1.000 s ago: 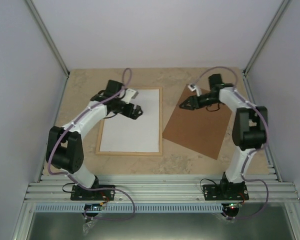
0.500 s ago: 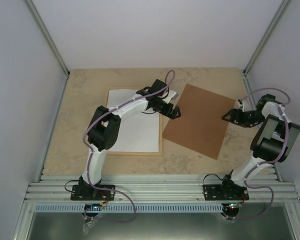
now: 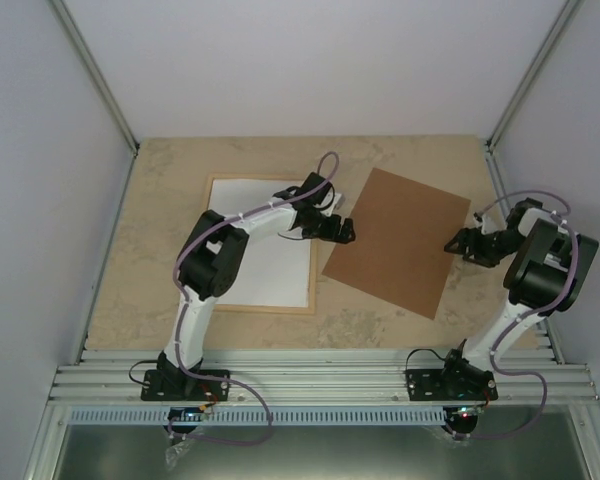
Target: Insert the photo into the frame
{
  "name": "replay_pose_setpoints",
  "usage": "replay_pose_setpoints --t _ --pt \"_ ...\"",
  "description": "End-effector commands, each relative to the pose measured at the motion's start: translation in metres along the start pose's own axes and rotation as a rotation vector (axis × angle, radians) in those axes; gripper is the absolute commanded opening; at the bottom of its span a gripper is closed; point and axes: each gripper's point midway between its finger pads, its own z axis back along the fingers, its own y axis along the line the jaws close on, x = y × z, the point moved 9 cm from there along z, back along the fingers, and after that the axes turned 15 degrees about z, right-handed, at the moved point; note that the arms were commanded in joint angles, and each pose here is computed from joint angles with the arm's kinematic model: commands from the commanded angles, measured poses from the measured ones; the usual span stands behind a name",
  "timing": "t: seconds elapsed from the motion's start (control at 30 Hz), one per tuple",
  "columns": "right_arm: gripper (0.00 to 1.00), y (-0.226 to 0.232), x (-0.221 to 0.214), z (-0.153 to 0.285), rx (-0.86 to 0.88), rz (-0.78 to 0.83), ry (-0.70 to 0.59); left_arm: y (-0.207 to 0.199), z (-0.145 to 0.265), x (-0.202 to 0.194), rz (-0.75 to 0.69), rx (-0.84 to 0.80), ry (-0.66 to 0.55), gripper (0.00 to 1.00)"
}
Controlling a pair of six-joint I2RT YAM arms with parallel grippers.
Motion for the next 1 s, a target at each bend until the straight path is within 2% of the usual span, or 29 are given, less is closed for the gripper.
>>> replay_pose_setpoints --t 0.0,0.17,0.33,0.5,0.7,0.77,0.87,0.97 --pt "0.75 -0.028 0.007 -0.025 -0.031 -0.032 0.026 0.033 0.003 -0.054 0.092 0.105 0.135 1.00" --pt "0.73 -0.024 0.024 -0.047 0.046 -0.010 0.025 0.031 0.009 -0.064 0.088 0.079 0.143 0.99" --pt "0.73 -0.012 0.045 -0.063 0.092 0.064 0.023 0.016 -0.006 -0.034 0.091 0.027 0.105 0.99" --pt "0.72 -0.004 0.066 -0.076 0.140 0.105 0.008 0.005 -0.032 -0.031 0.151 -0.089 0.192 0.99" --pt "0.71 0.004 0.062 -0.068 0.166 0.116 0.024 -0.019 -0.002 -0.043 0.109 -0.197 0.158 0.99" --pt "0.71 0.005 0.056 -0.059 0.148 0.109 0.029 -0.014 0.005 -0.037 0.153 -0.152 0.105 0.99" --pt "0.72 0.002 0.051 -0.048 0.091 0.095 0.036 0.007 0.007 -0.026 0.301 -0.074 0.026 0.99" --pt "0.72 -0.002 0.041 -0.045 0.044 0.054 0.054 0.019 -0.001 -0.024 0.379 -0.026 0.014 0.99"
